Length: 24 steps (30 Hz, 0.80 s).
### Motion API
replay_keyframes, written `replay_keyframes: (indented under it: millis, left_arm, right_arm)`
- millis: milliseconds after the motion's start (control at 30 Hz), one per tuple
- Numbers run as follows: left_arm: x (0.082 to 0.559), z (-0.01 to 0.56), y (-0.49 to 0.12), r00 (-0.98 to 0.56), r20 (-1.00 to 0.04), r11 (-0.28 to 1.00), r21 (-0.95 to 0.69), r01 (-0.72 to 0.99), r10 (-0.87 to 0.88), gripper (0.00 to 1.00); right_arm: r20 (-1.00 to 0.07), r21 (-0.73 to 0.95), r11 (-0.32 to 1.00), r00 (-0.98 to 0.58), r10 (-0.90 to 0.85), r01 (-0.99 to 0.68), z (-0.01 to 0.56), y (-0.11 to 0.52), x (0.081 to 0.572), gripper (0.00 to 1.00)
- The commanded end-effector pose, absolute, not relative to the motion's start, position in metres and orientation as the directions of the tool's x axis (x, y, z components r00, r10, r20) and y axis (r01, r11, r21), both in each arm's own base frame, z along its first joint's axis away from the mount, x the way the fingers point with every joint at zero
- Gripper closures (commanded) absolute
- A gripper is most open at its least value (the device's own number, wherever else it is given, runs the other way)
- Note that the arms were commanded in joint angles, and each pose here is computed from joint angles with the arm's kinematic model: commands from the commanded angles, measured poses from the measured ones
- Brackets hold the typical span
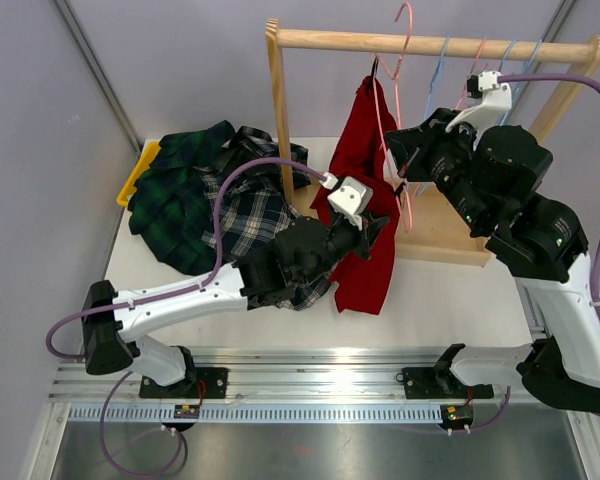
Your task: Remove the skirt from the hanger
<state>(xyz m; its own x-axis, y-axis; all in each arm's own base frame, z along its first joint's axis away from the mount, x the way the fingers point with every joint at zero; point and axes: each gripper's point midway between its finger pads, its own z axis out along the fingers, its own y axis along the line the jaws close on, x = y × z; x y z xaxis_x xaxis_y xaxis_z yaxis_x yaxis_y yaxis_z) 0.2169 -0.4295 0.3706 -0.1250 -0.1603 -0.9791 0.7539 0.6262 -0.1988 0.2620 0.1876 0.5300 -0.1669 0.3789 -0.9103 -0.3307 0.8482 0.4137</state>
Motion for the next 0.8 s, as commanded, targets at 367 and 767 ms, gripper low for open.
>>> replay_keyframes:
  millis: [367, 767]
  left_arm:
    - [0.151, 0.462, -0.422, 0.003, -0.961, 0.56, -0.158, 0.813, -0.275, 1.0]
    - [0.081, 0.512, -0.415, 0.096, -0.963, 0.51, -0.048, 0.859, -0.252, 1.0]
  right_arm:
    - [-0.859, 0.485, 0.839, 0.045, 0.51, -0.246, 0.539, 0.173, 0.288, 1.0]
    - [-0.844, 0.474, 0.863, 0.191, 0.502, -0.173, 0.538, 0.172, 0.316, 1.0]
